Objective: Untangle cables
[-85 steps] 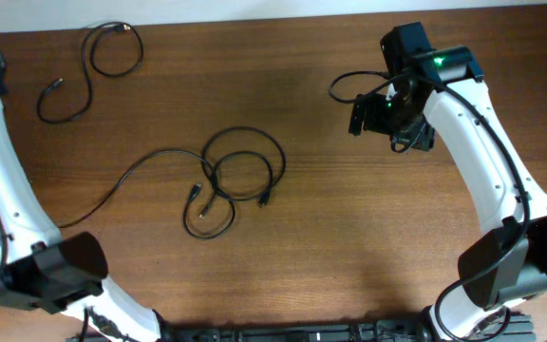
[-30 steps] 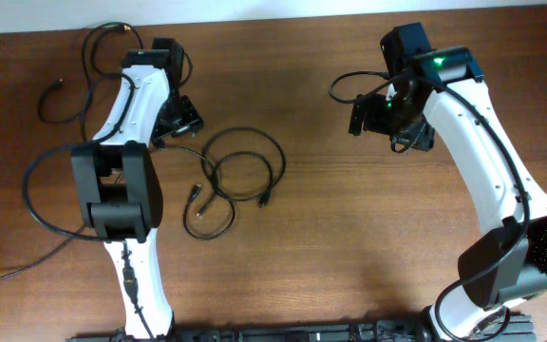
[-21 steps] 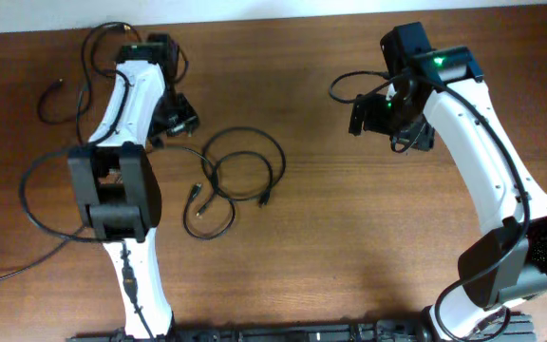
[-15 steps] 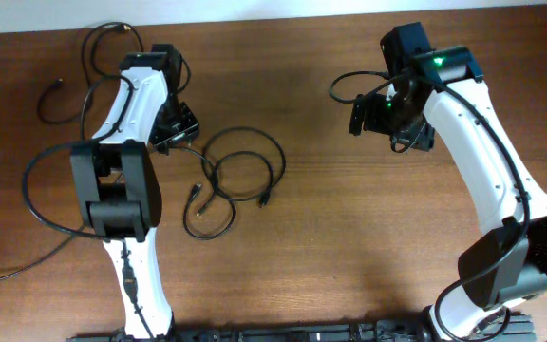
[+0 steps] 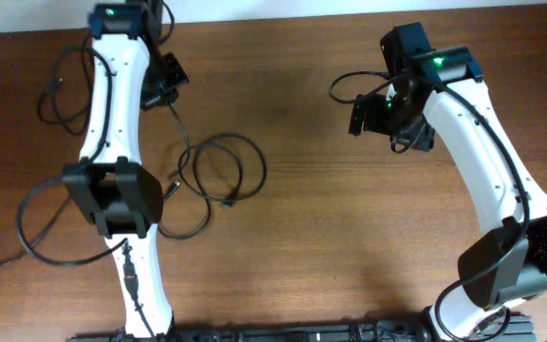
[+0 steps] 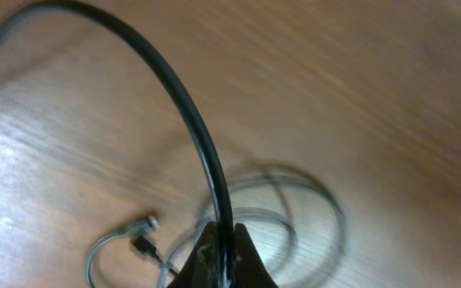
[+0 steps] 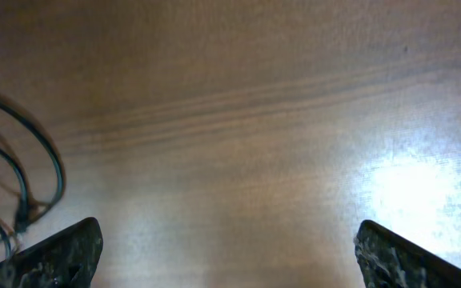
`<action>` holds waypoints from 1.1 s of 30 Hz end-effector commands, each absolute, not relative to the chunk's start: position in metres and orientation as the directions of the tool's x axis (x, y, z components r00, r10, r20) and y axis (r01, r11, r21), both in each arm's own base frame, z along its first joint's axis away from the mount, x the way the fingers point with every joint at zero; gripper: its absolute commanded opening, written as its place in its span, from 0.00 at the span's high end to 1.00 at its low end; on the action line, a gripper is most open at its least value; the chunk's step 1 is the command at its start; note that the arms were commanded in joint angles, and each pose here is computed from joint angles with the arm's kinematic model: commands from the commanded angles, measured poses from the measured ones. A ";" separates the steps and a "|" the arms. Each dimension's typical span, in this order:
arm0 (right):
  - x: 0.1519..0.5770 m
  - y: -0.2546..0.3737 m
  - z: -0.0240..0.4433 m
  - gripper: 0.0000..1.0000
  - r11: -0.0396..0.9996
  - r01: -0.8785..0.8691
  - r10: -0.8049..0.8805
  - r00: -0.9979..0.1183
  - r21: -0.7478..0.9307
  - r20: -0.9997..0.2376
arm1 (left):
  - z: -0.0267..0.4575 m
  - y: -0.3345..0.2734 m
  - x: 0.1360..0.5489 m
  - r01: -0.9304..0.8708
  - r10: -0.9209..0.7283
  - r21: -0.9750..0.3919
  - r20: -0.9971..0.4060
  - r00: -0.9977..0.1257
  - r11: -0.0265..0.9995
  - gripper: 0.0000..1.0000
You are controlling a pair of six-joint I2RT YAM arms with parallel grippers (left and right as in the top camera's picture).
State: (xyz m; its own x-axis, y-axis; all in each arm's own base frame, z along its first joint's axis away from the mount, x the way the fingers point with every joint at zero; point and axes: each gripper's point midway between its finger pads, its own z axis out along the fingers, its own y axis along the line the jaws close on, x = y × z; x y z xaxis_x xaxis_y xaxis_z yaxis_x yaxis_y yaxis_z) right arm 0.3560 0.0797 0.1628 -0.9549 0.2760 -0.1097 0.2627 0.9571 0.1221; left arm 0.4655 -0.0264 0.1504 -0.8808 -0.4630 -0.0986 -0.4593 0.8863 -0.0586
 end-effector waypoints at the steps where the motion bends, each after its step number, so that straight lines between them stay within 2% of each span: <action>1: 0.358 0.076 0.162 0.02 0.956 0.270 0.283 -0.952 0.110 -0.120 | 0.216 -0.067 0.479 -0.254 -0.324 -0.319 -0.187 -0.927 0.913 1.00; 3: 0.358 0.076 0.162 0.02 0.956 0.270 0.283 -0.952 0.110 -0.120 | 0.256 -0.087 0.481 -0.171 -0.306 -0.446 -0.251 -0.918 0.878 1.00; 5: 0.358 0.076 0.162 0.02 0.956 0.271 0.283 -0.952 0.110 -0.119 | 0.273 -0.096 0.481 -0.128 -0.298 -0.504 -0.272 -0.915 0.854 1.00; 8: 0.358 0.076 0.162 0.02 0.956 0.271 0.283 -0.952 0.110 -0.119 | 0.266 -0.083 0.477 -0.170 -0.309 -0.435 -0.270 -0.912 0.884 1.00; 9: 0.358 0.076 0.162 0.01 0.956 0.271 0.283 -0.952 0.110 -0.119 | 0.261 -0.073 0.476 -0.200 -0.318 -0.380 -0.278 -0.906 0.903 1.00; 10: 0.358 0.076 0.162 0.02 0.956 0.271 0.283 -0.952 0.110 -0.119 | 0.255 -0.045 0.479 -0.320 -0.393 -0.261 -0.312 -0.865 0.911 1.00; 11: 0.358 0.076 0.162 0.02 0.956 0.271 0.283 -0.952 0.110 -0.119 | 0.253 -0.036 0.479 -0.367 -0.425 -0.227 -0.323 -0.846 0.902 1.00; 12: 0.358 0.076 0.162 0.02 0.956 0.270 0.283 -0.952 0.110 -0.120 | 0.254 -0.042 0.479 -0.355 -0.424 -0.258 -0.306 -0.852 0.899 1.00; 13: 0.358 0.076 0.162 0.02 0.956 0.271 0.283 -0.952 0.110 -0.119 | 0.266 -0.093 0.473 -0.219 -0.357 -0.492 -0.204 -0.912 0.842 1.00; 14: 0.358 0.076 0.162 0.02 0.956 0.270 0.283 -0.952 0.110 -0.120 | 0.272 -0.106 0.470 -0.189 -0.338 -0.558 -0.175 -0.925 0.808 1.00; 19: 0.358 0.076 0.162 0.02 0.956 0.270 0.283 -0.952 0.110 -0.120 | 0.290 -0.137 0.457 -0.139 -0.282 -0.708 -0.088 -0.955 0.693 1.00; 23: 0.360 0.077 0.163 0.02 0.956 0.270 0.283 -0.951 0.113 -0.126 | 0.275 -0.113 0.466 -0.197 -0.340 -0.601 -0.133 -0.931 0.774 1.00; 25: 0.360 0.076 0.163 0.02 0.956 0.270 0.284 -0.951 0.113 -0.126 | 0.259 -0.069 0.475 -0.326 -0.441 -0.422 -0.208 -0.873 0.846 1.00; 29: 0.360 0.076 0.163 0.02 0.956 0.270 0.284 -0.951 0.113 -0.126 | 0.254 0.002 0.480 -0.472 -0.546 -0.291 -0.282 -0.789 0.832 1.00; 33: 0.360 0.076 0.163 0.02 0.956 0.270 0.284 -0.951 0.113 -0.126 | 0.253 0.083 0.473 -0.605 -0.668 -0.285 -0.285 -0.687 0.744 1.00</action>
